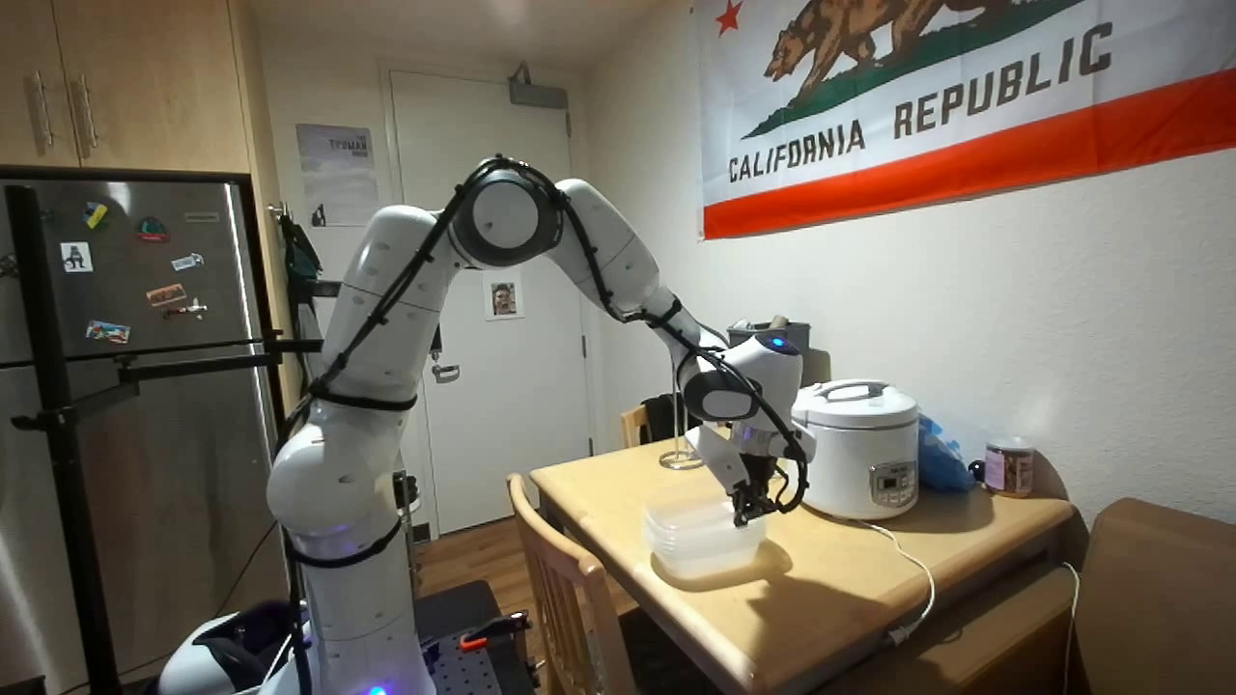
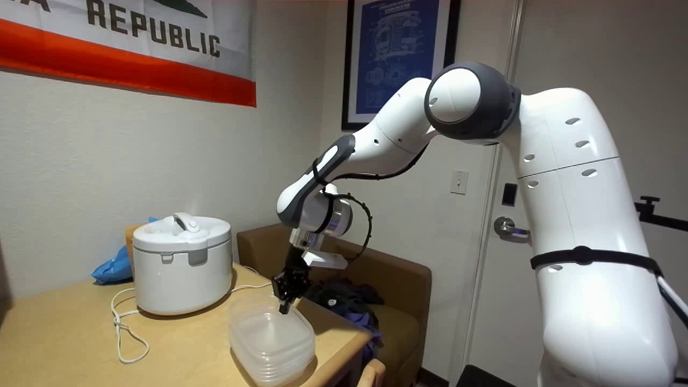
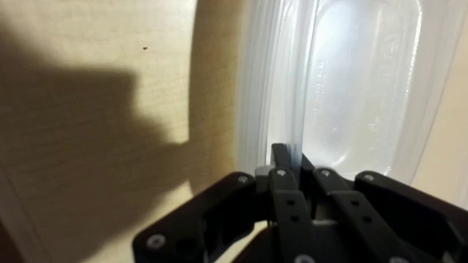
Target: Put the solo bowl on the stack of bowls
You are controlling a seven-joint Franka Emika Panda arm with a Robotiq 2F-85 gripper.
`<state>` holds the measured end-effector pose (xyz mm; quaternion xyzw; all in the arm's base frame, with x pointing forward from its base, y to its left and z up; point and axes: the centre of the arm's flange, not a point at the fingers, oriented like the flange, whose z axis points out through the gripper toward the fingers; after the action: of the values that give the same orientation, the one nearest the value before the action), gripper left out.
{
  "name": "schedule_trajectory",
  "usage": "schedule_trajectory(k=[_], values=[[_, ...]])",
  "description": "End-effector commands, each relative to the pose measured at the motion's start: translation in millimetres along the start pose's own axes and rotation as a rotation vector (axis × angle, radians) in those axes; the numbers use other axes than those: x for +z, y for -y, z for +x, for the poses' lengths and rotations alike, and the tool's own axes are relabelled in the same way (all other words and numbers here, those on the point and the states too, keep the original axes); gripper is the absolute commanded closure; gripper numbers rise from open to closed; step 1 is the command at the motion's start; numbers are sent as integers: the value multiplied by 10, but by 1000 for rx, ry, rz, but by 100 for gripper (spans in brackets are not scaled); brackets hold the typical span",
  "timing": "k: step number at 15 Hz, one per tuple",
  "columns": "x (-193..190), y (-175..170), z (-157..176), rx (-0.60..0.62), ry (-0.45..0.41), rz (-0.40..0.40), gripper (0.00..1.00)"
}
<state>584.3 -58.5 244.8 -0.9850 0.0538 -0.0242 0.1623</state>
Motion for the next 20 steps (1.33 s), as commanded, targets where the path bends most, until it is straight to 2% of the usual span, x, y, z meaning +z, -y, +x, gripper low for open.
schedule_trajectory(k=[1, 4, 5, 6, 8, 11, 15, 20], values=[[81, 27, -10, 18, 53, -25, 99], [88, 34, -65, 33, 85, -63, 99], [64, 38, -68, 45, 83, -62, 70], [45, 43, -75, 50, 83, -60, 68], [-34, 78, -123, 73, 85, -72, 55], [-314, 253, -362, 97, 69, -97, 31], [-714, 500, -646, 100, 9, -145, 1], [-983, 662, -809, 105, -16, -188, 0]])
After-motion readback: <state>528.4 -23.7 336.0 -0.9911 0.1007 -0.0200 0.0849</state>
